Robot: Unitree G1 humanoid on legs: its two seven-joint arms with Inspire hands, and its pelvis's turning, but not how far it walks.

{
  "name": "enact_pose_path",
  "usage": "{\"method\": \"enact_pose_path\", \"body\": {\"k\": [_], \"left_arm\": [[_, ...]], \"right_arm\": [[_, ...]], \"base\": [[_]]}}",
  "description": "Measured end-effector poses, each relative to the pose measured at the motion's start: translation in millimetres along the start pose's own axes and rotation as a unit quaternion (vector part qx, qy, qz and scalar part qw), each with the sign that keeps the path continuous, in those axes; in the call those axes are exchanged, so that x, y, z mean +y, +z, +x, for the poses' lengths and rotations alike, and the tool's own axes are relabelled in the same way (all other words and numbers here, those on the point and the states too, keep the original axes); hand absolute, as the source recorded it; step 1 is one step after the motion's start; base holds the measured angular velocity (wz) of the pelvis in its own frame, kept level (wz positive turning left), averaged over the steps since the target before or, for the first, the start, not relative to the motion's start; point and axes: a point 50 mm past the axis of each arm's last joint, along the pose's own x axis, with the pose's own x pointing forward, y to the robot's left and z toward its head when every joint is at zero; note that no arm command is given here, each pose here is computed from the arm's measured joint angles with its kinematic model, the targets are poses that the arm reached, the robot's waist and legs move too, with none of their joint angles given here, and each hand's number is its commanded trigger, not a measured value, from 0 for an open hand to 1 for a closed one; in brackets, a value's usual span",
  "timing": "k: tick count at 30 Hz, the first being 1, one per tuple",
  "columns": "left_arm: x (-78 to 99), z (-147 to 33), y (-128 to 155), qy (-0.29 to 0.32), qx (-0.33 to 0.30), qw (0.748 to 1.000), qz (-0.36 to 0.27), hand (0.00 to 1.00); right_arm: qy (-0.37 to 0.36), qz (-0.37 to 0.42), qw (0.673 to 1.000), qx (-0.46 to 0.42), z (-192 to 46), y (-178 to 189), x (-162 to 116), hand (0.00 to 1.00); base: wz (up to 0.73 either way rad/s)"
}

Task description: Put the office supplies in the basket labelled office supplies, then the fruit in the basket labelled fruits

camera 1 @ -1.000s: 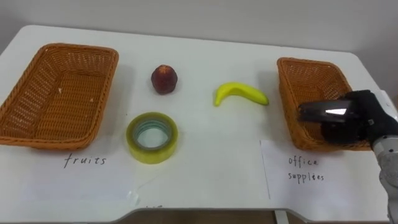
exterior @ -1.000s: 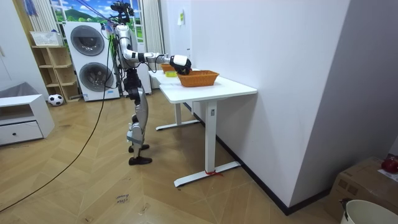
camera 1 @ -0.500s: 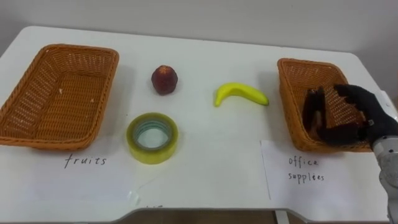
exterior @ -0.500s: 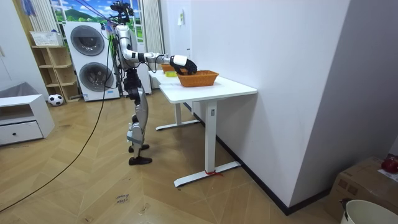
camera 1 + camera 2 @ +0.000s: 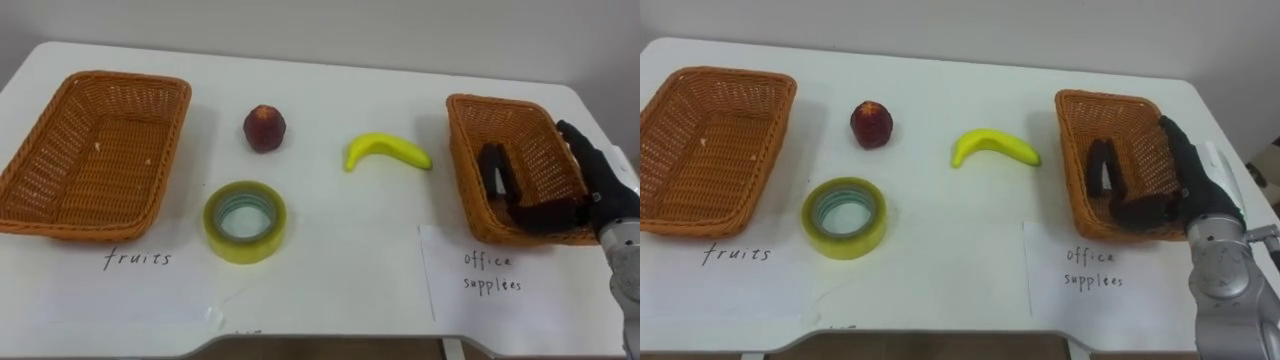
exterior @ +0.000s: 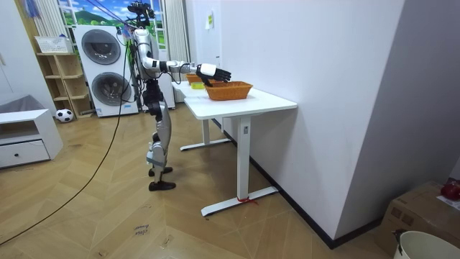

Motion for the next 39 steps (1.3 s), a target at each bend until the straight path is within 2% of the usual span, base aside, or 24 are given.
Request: {"method": "enact_pose_path", "body": {"k": [15, 30, 33, 39], "left_arm": [[-0.8, 0.0, 0.2, -0.003, -0.001, 1.0, 0.002, 0.0], [0.1, -0.4, 4.5, 0.007, -0.012, 1.0, -0.014, 0.0], [1.5, -0.3, 3.8, 0.01, -0.012, 1.0, -0.011, 0.0], [1.1, -0.9, -0.2, 0.008, -0.006, 1.0, -0.007, 0.0]], "right_arm": [[-0.001, 0.006, 1.0, -0.006, -0.1, 2.6, -0.9, 0.0], [-0.029, 0.065, 0.993, -0.097, -4.4, 41.8, -15.8, 0.0], [-0.043, 0.078, 0.988, -0.125, 0.0, 57.4, -22.9, 0.0], [-0.059, 0.091, 0.978, -0.178, -5.7, 82.3, -33.0, 0.0]], "base": [[0.0], [0.0], [-0.01], [0.02]]}}
